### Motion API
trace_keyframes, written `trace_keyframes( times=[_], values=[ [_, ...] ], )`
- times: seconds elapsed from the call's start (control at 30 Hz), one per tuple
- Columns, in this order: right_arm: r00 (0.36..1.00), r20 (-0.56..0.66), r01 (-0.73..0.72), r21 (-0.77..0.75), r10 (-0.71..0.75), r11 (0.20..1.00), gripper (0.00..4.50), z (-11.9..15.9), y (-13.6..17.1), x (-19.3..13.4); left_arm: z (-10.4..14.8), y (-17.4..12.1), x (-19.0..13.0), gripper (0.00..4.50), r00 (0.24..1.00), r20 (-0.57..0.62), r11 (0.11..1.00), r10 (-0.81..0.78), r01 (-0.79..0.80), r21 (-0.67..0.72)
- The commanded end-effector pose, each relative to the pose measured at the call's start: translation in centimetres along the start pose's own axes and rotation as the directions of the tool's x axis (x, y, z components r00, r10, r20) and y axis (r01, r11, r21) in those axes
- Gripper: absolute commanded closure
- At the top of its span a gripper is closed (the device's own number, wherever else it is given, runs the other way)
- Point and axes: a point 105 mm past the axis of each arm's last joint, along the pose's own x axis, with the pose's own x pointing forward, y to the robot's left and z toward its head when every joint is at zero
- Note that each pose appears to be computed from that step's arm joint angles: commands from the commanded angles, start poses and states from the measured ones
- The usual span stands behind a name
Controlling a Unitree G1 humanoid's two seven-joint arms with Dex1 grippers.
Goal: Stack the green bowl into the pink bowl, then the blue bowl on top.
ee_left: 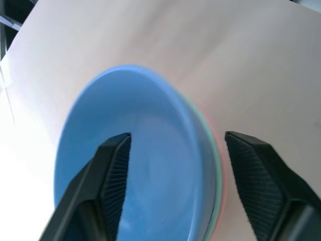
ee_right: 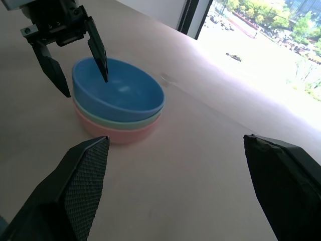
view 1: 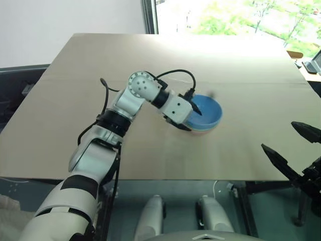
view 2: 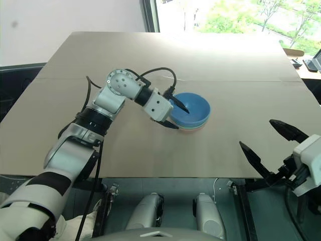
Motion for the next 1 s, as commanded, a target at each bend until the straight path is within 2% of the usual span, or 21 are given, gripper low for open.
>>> trace_keyframes(
  times=[0.03,0.1,0.13,0.2,0.33,0.57,0.77,1.0],
  values=[
    [0.999,0.030,-0.016,-0.020,0.017,1.000,0.00,0.8,0.4,0.3,1.7,3.0,-2.4,1.40,0.970,0.111,0.975,0.216,-0.208,-0.078],
    [0.999,0.019,-0.038,-0.017,0.038,0.999,0.00,0.5,0.7,0.7,1.6,3.4,-4.5,1.40,0.924,0.170,0.932,0.342,-0.310,-0.188],
    [0.999,0.009,-0.052,-0.016,0.052,0.999,0.00,0.3,0.7,1.0,1.1,3.5,-5.7,1.40,0.893,0.163,0.892,0.420,-0.373,-0.254],
    [0.998,0.002,-0.065,-0.001,0.065,0.998,0.00,-0.2,0.4,1.4,-0.1,2.5,-7.2,1.40,0.871,0.106,0.832,0.480,-0.414,-0.368],
    [0.993,-0.017,-0.117,-0.018,0.116,0.993,0.00,-0.9,-0.4,2.2,-0.9,0.0,-9.1,1.40,0.832,0.041,0.741,0.553,-0.469,-0.481],
    [0.980,-0.065,-0.190,-0.006,0.190,0.982,0.00,-2.5,-2.4,2.9,-2.8,-5.6,-9.7,1.40,0.800,-0.093,0.575,0.593,-0.502,-0.647],
    [0.967,-0.135,-0.217,0.006,0.215,0.976,0.00,-3.6,-4.2,0.7,-3.4,-11.1,-11.3,1.40,0.806,-0.189,0.480,0.561,-0.502,-0.719],
    [0.959,-0.157,-0.233,0.034,0.236,0.972,0.00,-4.3,-4.7,-0.1,-3.0,-13.6,-11.8,1.40,0.815,-0.232,0.441,0.532,-0.500,-0.745]
  ],
)
